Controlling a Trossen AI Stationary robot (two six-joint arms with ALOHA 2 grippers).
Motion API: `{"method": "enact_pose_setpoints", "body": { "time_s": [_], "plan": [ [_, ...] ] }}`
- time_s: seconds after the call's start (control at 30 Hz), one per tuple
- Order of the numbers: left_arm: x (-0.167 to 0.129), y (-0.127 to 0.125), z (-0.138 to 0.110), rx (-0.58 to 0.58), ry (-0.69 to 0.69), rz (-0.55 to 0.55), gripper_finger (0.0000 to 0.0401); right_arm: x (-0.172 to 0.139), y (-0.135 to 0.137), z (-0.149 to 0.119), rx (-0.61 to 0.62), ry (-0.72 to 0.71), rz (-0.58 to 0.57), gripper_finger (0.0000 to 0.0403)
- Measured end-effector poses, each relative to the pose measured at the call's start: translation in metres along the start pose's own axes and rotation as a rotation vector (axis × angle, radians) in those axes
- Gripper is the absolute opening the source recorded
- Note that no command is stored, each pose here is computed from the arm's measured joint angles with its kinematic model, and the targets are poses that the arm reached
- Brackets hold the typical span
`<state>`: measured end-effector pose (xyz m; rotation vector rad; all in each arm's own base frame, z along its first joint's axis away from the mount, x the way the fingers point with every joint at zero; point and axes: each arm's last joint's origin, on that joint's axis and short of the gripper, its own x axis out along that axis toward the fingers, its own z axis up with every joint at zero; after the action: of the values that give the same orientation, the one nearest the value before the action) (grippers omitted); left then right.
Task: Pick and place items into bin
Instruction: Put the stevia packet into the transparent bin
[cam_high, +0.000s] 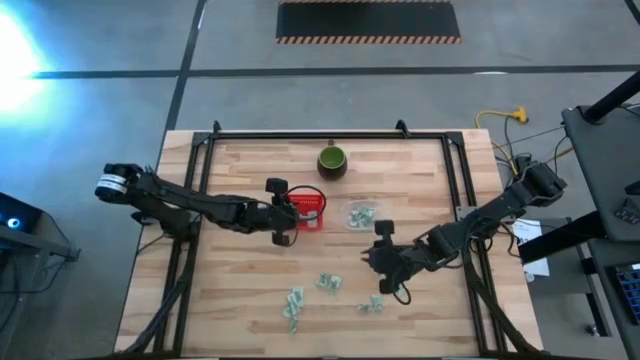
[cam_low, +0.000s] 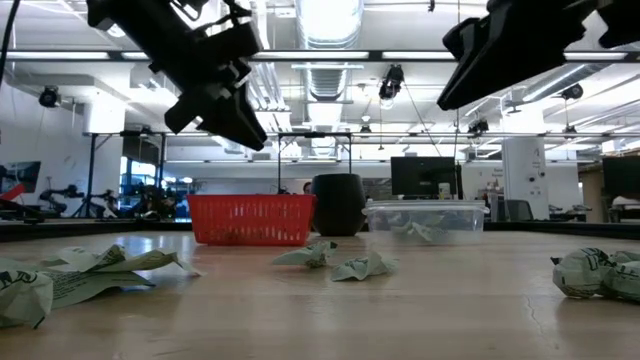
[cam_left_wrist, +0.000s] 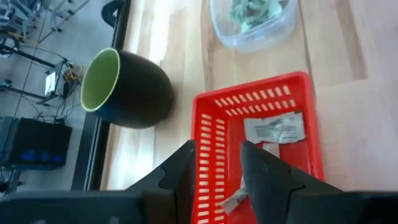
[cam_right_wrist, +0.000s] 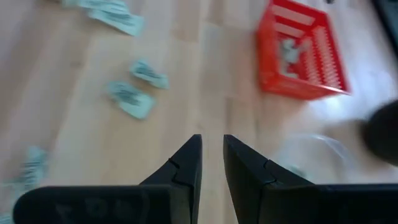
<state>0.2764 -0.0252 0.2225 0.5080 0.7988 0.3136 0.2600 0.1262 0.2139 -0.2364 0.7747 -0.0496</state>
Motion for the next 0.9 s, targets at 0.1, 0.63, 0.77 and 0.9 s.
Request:
{"method": "enact_pose_setpoints", "body": {
  "time_s": [0.1,0.63,0.77,0.9],
  "plan": [
    [-0.002,-0.003,0.001,0.006,-0.008,-0.014,0.0109,0.002,0.002,-0.001,0.009,-0.016,0.055,0.0056],
    [-0.003,-0.010,-0.007,0.007,0.043,-0.036,0.0109,-0.010,0.034,-0.043,0.396,0.256,0.209,0.0056],
    [-0.003,-0.010,-0.007,0.007,0.043,-0.035,0.0109,-0.019,0.047,-0.049,0.430,0.226,0.178,0.0056],
    [-0.003,-0.010,-0.007,0.007,0.043,-0.035,0.0109,-0.021,0.058,-0.057,0.486,0.230,0.153,0.0056]
  ]
}}
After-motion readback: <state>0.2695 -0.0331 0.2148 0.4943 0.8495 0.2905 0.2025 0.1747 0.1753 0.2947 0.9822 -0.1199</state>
